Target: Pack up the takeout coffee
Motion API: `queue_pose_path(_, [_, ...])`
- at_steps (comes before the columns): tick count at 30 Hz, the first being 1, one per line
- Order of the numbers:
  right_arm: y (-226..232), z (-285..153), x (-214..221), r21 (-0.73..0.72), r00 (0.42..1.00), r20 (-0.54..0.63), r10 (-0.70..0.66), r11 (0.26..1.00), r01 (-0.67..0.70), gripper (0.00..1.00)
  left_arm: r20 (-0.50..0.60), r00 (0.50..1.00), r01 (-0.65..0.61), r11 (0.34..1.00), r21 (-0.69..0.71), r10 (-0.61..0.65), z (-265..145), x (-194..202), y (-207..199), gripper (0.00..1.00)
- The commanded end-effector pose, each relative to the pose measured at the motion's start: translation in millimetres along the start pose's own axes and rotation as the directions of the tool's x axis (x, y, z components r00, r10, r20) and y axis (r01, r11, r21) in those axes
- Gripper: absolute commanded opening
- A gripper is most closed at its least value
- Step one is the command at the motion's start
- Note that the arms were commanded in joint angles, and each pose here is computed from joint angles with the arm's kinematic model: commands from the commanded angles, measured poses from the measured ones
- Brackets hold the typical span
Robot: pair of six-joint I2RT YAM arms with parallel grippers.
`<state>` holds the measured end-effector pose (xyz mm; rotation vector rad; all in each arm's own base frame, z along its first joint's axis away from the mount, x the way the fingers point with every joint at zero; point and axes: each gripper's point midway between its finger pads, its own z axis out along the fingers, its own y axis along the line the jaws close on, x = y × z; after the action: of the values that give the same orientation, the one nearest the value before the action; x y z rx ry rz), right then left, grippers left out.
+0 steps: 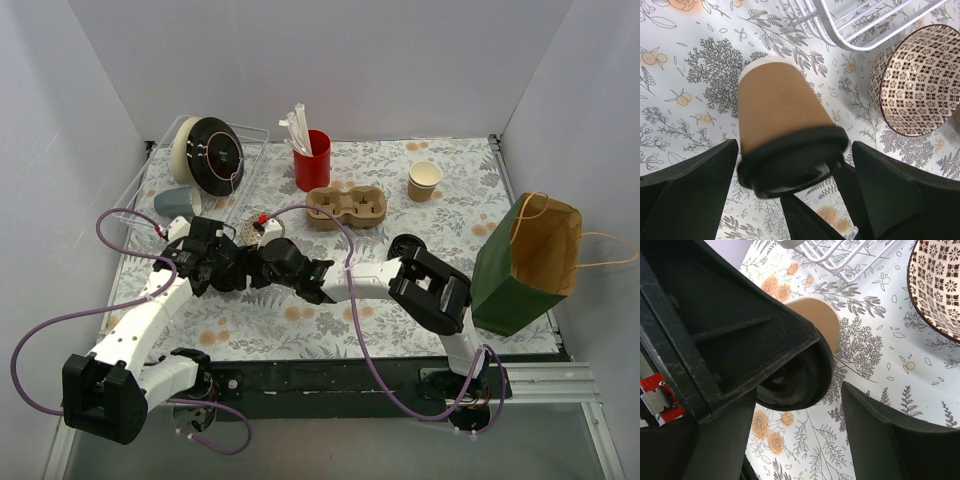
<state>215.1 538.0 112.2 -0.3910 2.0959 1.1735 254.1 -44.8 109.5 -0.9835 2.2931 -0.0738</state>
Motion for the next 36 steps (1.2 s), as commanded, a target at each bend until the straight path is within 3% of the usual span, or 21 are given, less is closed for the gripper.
queue_pose_path(1, [7, 11, -22, 0.005, 0.997, 0.075, -0.002, 1.000, 0.002, 0.75, 0.007, 1.000, 0.014, 1.000, 0.027, -0.014, -10, -6, -7, 0.98])
queue_pose_path(11, [16, 4, -32, -0.011, 0.995, 0.086, -0.046, 0.999, 0.047, 0.75, 0.072, 0.997, 0.000, 0.999, -0.052, 0.004, -5, -20, 1, 0.98])
queue_pose_path(15, [5, -23, -29, 0.018, 0.992, 0.083, -0.091, 0.996, 0.090, 0.75, 0.160, 0.973, -0.148, 0.981, -0.123, 0.167, -4, -44, 9, 0.98])
queue_pose_path(17, [0, -35, -31, 0.031, 0.988, 0.102, -0.117, 0.993, 0.115, 0.75, 0.179, 0.954, -0.227, 0.970, -0.083, 0.239, -4, -49, 0, 0.98])
queue_pose_path(18, [-6, -48, -29, 0.041, 0.984, 0.104, -0.146, 0.989, 0.143, 0.75, 0.174, 0.924, -0.338, 0.940, -0.049, 0.341, -6, -48, -3, 0.98])
queue_pose_path(20, [-10, -60, -34, 0.061, 0.978, 0.129, -0.164, 0.986, 0.157, 0.75, 0.201, 0.894, -0.421, 0.904, 0.076, 0.400, -15, -47, -23, 0.95])
queue_pose_path(21, [-7, -71, -41, 0.058, 0.974, 0.151, -0.171, 0.985, 0.164, 0.75, 0.229, 0.829, -0.542, 0.833, 0.111, 0.510, -20, -48, -28, 0.93])
queue_pose_path(23, [-22, -83, -34, 0.096, 0.968, 0.144, -0.205, 0.977, 0.192, 0.75, 0.308, 0.779, -0.621, 0.740, 0.257, 0.546, -40, -43, -50, 0.88])
queue_pose_path(25, [-28, -99, -34, 0.112, 0.963, 0.153, -0.224, 0.972, 0.208, 0.75, 0.377, 0.712, -0.699, 0.651, 0.297, 0.592, -52, -43, -58, 0.86])
queue_pose_path(27, [-25, -114, -41, 0.105, 0.957, 0.180, -0.228, 0.972, 0.212, 0.75, 0.393, 0.677, -0.736, 0.590, 0.333, 0.623, -55, -37, -65, 0.84])
queue_pose_path(28, [-29, -119, -41, 0.116, 0.953, 0.182, -0.242, 0.968, 0.224, 0.75, 0.371, 0.638, -0.770, 0.549, 0.326, 0.675, -45, -32, -64, 0.84])
queue_pose_path(36, [-42, -172, -50, 0.159, 0.924, 0.250, -0.288, 0.954, 0.254, 0.76, 0.158, 0.521, -0.811, 0.428, 0.399, 0.839, -15, 6, -62, 0.68])
